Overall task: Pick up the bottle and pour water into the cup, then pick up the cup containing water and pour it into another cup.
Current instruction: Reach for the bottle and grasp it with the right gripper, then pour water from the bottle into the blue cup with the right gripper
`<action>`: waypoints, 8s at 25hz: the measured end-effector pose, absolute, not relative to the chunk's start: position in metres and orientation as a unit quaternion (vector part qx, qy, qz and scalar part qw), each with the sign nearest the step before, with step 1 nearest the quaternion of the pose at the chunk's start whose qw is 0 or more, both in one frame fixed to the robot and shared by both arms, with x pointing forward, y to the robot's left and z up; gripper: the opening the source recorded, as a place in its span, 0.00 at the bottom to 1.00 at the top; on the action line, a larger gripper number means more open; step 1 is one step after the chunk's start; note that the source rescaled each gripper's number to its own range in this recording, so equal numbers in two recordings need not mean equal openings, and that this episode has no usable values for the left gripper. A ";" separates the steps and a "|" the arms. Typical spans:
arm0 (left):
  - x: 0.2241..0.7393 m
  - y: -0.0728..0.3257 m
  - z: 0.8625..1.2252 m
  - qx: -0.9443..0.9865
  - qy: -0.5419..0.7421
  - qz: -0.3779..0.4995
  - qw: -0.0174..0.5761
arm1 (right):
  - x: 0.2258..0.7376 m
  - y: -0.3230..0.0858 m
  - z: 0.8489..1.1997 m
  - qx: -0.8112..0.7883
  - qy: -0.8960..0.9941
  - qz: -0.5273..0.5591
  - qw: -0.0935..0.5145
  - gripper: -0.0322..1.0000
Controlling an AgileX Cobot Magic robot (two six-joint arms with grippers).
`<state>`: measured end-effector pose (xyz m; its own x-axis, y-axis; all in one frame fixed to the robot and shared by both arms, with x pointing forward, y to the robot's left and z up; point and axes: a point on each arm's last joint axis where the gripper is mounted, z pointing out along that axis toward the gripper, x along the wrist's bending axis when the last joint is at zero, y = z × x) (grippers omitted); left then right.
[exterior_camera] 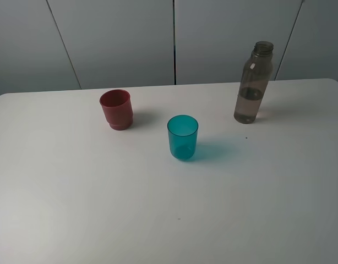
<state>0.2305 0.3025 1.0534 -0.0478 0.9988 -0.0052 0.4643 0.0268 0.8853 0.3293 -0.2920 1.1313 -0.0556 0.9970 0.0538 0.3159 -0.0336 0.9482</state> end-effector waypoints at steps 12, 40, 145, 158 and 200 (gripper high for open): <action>0.230 0.303 1.053 0.590 0.620 0.373 0.358 | 0.440 -0.268 1.048 0.603 0.663 0.347 0.275 0.99; 0.230 0.303 1.053 0.589 0.621 0.372 0.359 | 0.514 -0.239 0.881 0.562 0.659 0.401 0.297 0.99; 0.230 0.303 1.053 0.590 0.620 0.373 0.358 | 0.592 -0.235 0.857 0.560 0.588 0.438 0.386 0.03; 0.230 0.303 1.053 0.590 0.620 0.373 0.358 | 0.592 -0.233 0.857 0.552 0.597 0.438 0.384 0.08; 0.230 0.303 1.053 0.590 0.620 0.373 0.358 | 0.577 -0.187 0.901 -0.033 0.795 0.288 0.532 0.08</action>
<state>0.2305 0.3025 1.0534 -0.0475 0.9989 -0.0047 0.4644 0.0262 0.8853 0.5770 -0.1871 0.9007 -0.4309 0.2533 -0.8661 -0.3596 0.8321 0.4222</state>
